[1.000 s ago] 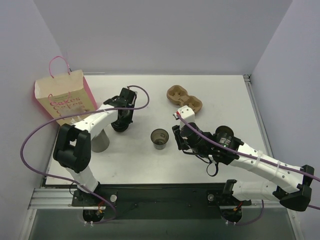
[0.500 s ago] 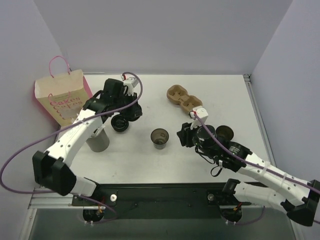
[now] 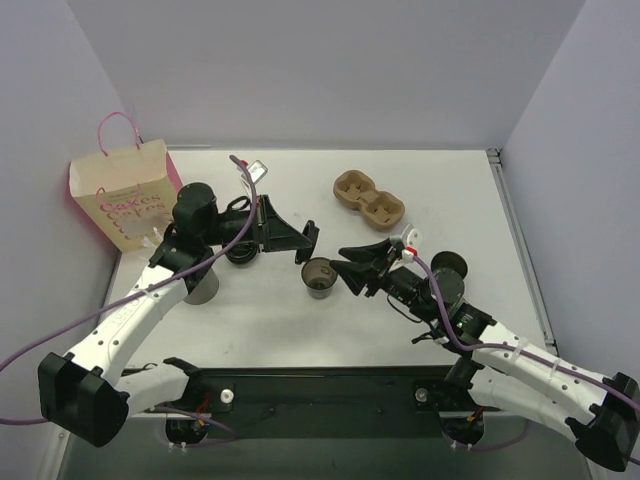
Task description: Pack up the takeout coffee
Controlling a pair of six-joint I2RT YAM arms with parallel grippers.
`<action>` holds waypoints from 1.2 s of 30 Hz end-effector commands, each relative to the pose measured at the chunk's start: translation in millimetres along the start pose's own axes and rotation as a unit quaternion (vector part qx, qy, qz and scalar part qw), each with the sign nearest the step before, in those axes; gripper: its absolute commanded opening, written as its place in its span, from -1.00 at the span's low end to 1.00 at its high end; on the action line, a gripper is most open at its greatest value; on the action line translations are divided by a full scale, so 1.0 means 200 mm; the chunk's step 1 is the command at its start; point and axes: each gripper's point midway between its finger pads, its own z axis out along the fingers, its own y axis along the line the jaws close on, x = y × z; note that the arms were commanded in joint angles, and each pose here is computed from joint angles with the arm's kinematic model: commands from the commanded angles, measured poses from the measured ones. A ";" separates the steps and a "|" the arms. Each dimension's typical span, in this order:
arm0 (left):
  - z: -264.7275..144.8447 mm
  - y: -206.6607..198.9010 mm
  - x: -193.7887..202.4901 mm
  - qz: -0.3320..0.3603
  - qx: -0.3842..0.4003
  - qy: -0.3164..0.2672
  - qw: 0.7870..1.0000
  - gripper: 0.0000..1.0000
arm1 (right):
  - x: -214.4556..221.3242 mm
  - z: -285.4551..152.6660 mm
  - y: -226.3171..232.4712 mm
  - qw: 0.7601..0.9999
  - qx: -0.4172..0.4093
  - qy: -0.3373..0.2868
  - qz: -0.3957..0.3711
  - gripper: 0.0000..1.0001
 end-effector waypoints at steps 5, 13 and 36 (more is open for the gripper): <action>-0.06 -0.25 0.05 -0.007 0.109 0.028 0.994 -0.54 | -0.37 0.04 0.19 0.984 -0.102 -0.142 -0.029 -0.28; -0.08 -0.29 0.08 -0.019 0.125 0.031 0.992 -0.54 | -0.34 0.08 0.12 0.981 -0.098 -0.154 -0.064 -0.28; -0.09 -0.25 0.14 -0.035 0.122 0.039 0.991 -0.54 | -0.40 0.15 0.21 0.971 -0.165 -0.153 -0.078 -0.36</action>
